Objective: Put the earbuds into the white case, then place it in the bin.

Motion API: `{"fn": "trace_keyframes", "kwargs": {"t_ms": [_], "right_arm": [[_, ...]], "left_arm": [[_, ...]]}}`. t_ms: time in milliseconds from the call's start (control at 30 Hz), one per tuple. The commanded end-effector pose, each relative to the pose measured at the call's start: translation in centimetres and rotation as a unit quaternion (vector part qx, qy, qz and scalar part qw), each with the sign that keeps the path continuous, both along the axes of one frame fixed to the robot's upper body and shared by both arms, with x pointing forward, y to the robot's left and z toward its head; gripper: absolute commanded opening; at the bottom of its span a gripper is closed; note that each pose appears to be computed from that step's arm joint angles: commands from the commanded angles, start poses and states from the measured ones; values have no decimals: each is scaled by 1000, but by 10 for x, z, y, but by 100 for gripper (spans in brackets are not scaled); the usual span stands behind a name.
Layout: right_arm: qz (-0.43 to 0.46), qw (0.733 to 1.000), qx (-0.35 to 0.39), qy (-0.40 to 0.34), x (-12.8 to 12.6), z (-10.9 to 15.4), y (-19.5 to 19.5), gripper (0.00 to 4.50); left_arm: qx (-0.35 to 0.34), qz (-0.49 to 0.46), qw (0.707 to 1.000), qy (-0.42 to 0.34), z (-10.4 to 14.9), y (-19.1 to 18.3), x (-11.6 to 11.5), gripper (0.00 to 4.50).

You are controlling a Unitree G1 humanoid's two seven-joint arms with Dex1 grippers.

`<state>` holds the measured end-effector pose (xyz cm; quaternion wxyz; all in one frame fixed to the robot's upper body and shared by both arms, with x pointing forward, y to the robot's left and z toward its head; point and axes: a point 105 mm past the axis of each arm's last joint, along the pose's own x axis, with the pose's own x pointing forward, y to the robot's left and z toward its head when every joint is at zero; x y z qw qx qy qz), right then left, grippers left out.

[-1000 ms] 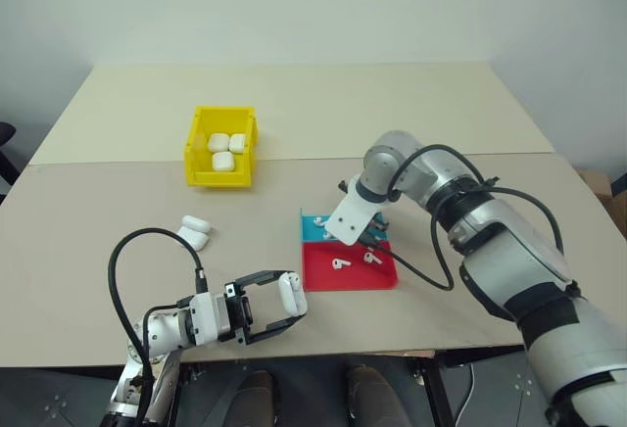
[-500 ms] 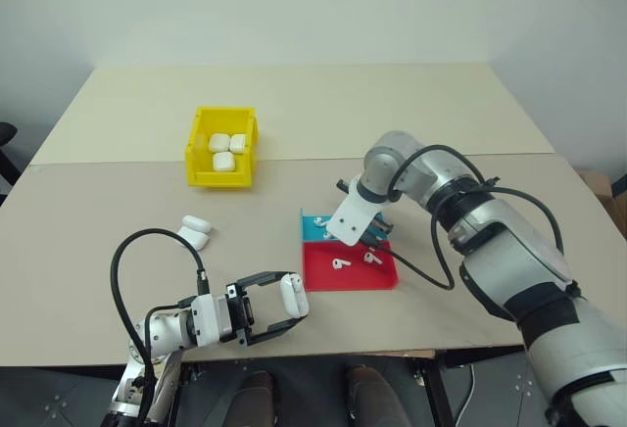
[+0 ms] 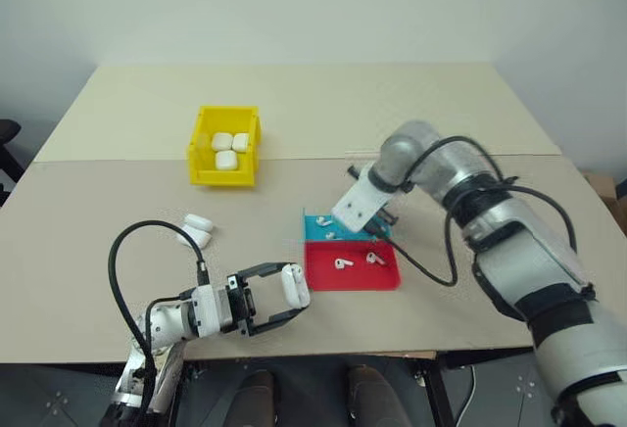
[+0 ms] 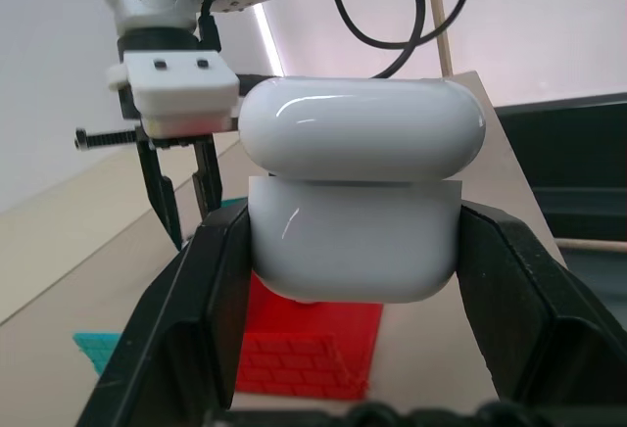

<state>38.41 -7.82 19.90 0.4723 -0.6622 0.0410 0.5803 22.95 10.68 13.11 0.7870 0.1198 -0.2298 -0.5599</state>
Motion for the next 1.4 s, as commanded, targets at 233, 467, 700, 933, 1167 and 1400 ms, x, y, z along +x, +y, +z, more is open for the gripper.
{"fn": "trace_keyframes", "kwargs": {"t_ms": [233, 467, 700, 933, 1167, 1400], "right_arm": [[-34, 892, 446, 58, -89, 105, -27, 79], [-11, 747, 647, 153, -153, 112, -34, 79], [1, 723, 647, 243, -184, 94, -20, 79], [-23, 737, 621, 265, -181, 75, -10, 79], [-34, 747, 609, 264, -175, 64, -6, 79], [-46, 757, 600, 255, -171, 60, -9, 79]], "left_arm": [[-92, -47, 994, -24, 65, -31, 18, 279], [-101, -106, 989, -14, 84, -53, 22, 279], [-123, -129, 984, -16, 99, -60, 18, 279], [-126, -134, 983, -19, 99, -57, 15, 279], [-134, -136, 981, -25, 100, -57, 14, 279], [-144, -136, 980, -26, 100, -60, 12, 279]]}}
